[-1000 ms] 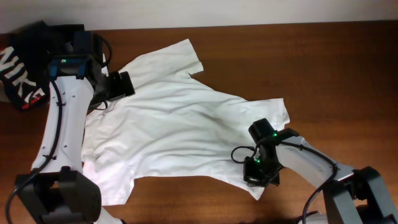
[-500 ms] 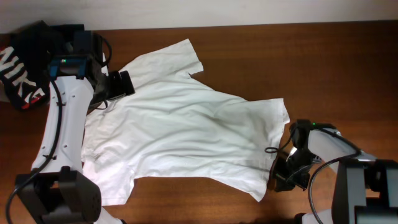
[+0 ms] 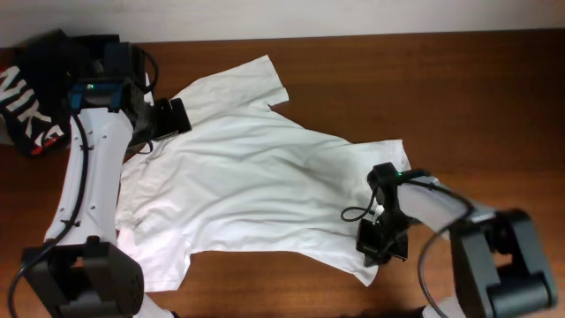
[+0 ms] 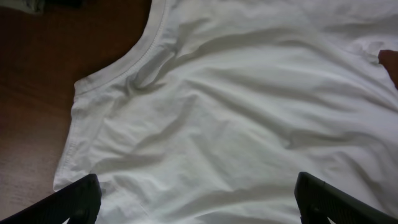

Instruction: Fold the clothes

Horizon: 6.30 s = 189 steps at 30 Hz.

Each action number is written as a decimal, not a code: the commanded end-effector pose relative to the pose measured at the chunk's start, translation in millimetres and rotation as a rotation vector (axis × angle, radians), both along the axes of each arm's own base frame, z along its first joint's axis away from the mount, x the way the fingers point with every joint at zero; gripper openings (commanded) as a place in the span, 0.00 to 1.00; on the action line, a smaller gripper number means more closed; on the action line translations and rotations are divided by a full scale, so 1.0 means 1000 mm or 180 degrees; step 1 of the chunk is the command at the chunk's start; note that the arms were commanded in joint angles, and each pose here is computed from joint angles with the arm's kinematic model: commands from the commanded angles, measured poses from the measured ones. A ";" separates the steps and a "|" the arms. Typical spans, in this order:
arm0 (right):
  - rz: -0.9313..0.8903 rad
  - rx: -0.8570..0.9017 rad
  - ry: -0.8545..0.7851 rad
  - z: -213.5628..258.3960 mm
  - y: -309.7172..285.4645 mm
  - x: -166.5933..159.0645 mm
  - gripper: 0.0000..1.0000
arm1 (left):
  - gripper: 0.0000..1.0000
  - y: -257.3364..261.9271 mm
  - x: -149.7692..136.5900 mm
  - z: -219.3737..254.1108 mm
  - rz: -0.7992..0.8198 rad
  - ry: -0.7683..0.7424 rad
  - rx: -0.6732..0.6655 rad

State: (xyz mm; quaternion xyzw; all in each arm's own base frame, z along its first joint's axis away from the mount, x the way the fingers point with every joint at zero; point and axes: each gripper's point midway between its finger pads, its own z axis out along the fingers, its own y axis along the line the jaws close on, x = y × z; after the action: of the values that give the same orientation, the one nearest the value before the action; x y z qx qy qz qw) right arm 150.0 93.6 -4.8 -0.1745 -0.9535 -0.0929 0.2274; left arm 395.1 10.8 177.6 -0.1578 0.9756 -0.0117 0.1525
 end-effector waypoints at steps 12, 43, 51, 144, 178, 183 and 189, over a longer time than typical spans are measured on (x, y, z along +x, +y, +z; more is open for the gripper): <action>-0.0608 -0.0675 -0.0116 -0.021 -0.045 0.024 0.04 | 0.99 0.003 -0.003 0.004 0.0018 -0.0017 0.0034; -0.0600 0.0243 -0.2130 0.226 -0.075 0.149 0.95 | 0.99 -0.008 -0.042 0.070 -0.0052 -0.0424 -0.0136; -0.0451 0.0043 -0.1903 0.211 -0.072 0.118 0.98 | 0.99 -0.010 -0.123 -0.015 0.0147 0.0769 -0.0201; -0.1525 -0.0790 -0.0962 0.042 -0.095 0.028 0.04 | 0.01 -0.012 -0.142 -0.100 0.0728 0.0517 -0.0890; -0.1613 -0.0789 -0.2731 0.092 -0.122 0.167 0.04 | 0.01 -0.041 0.085 -0.123 0.0180 -0.1771 -0.0301; -0.1482 -0.0843 -0.2555 0.071 -0.125 0.170 0.99 | 0.99 -0.040 0.091 -0.128 -0.0067 -0.1805 -0.0131; -0.0911 -0.0793 -0.2935 0.159 -0.132 0.203 0.99 | 0.99 -0.052 0.108 -0.014 -0.0541 -0.2035 -0.0222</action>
State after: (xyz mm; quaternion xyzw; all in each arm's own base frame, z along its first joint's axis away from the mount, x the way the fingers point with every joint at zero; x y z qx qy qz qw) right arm 330.5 -34.0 112.9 -0.3211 -0.9210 -0.0772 -0.2069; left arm 481.0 -22.2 92.4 -0.1461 0.8989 -0.0798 0.4053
